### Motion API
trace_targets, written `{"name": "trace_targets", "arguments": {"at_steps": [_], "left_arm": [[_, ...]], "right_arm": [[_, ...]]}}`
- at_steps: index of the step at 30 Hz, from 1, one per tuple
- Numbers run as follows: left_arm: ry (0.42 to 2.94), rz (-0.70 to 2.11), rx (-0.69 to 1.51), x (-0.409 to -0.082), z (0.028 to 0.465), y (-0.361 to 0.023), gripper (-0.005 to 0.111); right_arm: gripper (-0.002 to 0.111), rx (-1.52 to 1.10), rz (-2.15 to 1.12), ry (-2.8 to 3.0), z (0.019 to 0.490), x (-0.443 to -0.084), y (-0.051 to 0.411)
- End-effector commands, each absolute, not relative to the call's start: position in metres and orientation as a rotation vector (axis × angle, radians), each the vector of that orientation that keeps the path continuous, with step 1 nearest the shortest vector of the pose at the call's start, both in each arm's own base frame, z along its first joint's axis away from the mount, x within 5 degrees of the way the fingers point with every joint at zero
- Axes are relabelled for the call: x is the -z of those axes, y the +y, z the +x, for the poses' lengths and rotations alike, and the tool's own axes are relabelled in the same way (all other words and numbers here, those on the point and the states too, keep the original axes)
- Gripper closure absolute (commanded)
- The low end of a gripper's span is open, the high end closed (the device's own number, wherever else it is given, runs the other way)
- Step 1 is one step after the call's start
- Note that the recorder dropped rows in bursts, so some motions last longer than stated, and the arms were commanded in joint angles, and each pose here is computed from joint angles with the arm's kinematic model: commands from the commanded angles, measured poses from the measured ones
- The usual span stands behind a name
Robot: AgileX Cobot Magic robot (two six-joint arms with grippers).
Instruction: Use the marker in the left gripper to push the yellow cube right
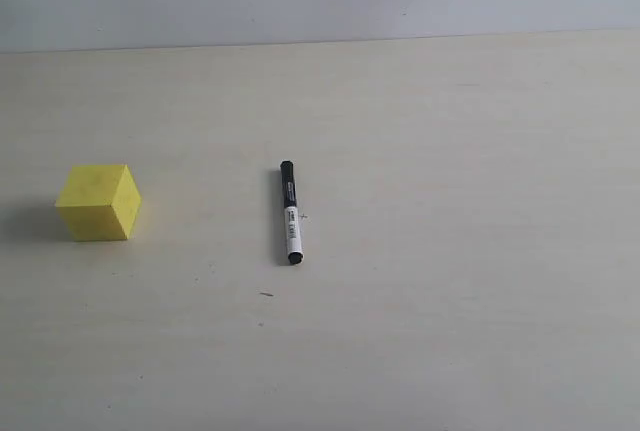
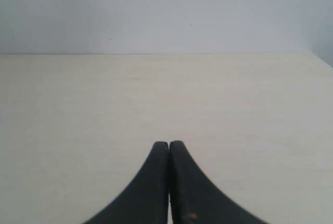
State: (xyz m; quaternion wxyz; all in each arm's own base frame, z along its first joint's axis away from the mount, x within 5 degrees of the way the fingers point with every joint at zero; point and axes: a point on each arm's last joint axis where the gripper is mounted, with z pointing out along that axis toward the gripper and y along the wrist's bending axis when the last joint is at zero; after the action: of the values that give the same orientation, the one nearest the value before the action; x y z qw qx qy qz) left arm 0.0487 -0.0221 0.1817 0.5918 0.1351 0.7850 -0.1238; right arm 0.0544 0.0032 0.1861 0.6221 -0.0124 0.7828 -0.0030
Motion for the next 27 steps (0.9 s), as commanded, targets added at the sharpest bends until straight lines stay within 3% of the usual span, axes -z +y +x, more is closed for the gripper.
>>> {"name": "trace_targets", "arguments": {"at_steps": [1,5,12,19,23,27], "left_arm": [[1.819,0.312,0.287,-0.181,0.049,-0.022,0.107],[1.745,0.268,0.309,-0.189,0.051,-0.022,0.107],[1.55,-0.135,0.649,-0.21,0.053,-0.019,0.107],[1.363,-0.384,0.829,-0.224,0.054,-0.01,0.107],[1.09,-0.444,0.812,-0.247,0.049,0.004,0.107],[0.944,-0.397,0.78,-0.301,0.038,0.01,0.107]], "right_arm": [[0.108,0.019,-0.025,1.784,0.054,-0.186,0.003],[0.108,0.019,-0.025,1.784,0.054,-0.186,0.003],[0.108,0.019,-0.025,1.784,0.054,-0.186,0.003],[0.108,0.019,-0.025,1.784,0.054,-0.186,0.003],[0.108,0.019,-0.025,1.784,0.054,-0.186,0.003],[0.108,0.019,-0.025,1.784,0.054,-0.186,0.003]]}}
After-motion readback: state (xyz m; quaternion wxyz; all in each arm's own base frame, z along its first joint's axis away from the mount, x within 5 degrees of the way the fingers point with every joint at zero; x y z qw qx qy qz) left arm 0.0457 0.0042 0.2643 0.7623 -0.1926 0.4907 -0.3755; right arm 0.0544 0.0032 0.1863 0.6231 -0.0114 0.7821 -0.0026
